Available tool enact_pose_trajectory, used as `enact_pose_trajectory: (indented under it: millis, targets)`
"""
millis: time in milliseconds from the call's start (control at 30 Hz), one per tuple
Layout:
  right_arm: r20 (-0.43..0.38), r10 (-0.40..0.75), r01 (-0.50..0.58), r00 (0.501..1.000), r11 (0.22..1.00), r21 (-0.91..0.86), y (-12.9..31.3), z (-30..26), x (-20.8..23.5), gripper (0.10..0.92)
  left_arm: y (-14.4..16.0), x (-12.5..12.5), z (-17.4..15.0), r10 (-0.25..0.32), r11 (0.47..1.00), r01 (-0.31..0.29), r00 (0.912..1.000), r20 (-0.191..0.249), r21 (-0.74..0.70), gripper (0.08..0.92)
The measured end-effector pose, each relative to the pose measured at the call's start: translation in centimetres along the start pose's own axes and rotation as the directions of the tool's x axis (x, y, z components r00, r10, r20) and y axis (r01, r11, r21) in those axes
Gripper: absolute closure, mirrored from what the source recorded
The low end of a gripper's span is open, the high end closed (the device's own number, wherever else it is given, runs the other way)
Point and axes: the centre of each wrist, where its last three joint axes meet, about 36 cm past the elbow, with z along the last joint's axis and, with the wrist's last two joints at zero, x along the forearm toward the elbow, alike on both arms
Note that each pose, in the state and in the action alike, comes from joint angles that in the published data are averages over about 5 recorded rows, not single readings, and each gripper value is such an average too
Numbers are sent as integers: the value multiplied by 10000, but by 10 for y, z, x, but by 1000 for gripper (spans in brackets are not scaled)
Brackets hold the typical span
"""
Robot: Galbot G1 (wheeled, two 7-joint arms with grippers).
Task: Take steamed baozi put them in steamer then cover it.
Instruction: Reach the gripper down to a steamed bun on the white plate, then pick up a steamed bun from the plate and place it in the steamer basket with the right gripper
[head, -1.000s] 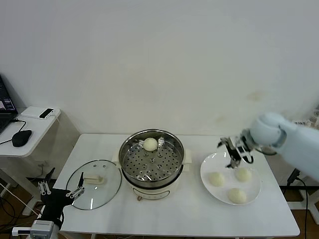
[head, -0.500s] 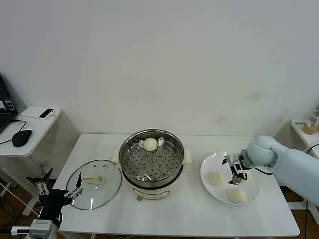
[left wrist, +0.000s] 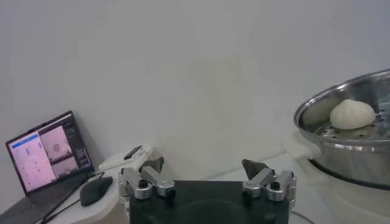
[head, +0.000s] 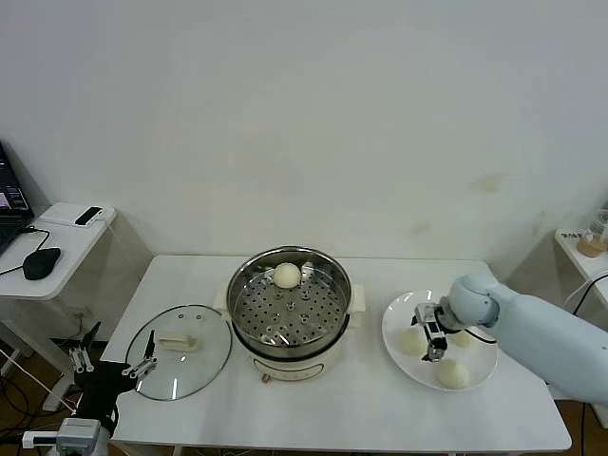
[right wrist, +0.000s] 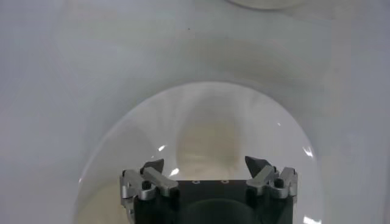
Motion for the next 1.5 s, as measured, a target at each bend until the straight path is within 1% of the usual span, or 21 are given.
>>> enact_pose_trajectory:
  millis: [67, 167, 500, 600, 733, 933, 1133, 1333, 1500]
  targets:
    - [-31, 29, -29, 10000, 10000, -20, -1, -1, -2, 207, 0, 0, 0, -2, 10000, 2, 10000, 3, 5, 177]
    - [-75, 50, -51, 10000, 10000, -49, -3, -1, -3, 238, 0, 0, 0, -4, 10000, 4, 10000, 7, 4, 177]
    - [-153, -45, 44, 9999, 10000, -80, -4, -1, -2, 394, 0, -1, 0, -8, 10000, 8, 10000, 24, 17, 177]
    - [-164, -116, 116, 9998, 9999, -38, -5, 0, 3, 414, 0, -1, -1, -9, 10000, 9, 10000, 36, 12, 177]
    - [-187, -163, 163, 9997, 9999, 0, -10, 3, 15, 418, 0, -1, -1, -12, 10000, 11, 10000, 39, 11, 177]
    - [-168, 162, -162, 9997, 9999, -7, -28, 6, 53, 412, -1, 0, -2, 59, 10000, -59, 10000, 78, 11, 177]
    - [156, 929, -932, 9955, 9956, 140, -55, -9, 108, 404, -1, -1, -3, 128, 9999, -128, 9998, 137, -40, 177]
    - [714, 1746, -1779, 9820, 9831, 429, -83, -47, 167, 401, 0, -1, -4, 130, 9999, -129, 9998, 174, -44, 177]
    - [1386, 1970, -2075, 9705, 9760, 658, -96, -96, 196, 395, 0, -3, -5, 108, 9999, -107, 9997, 214, -25, 177]
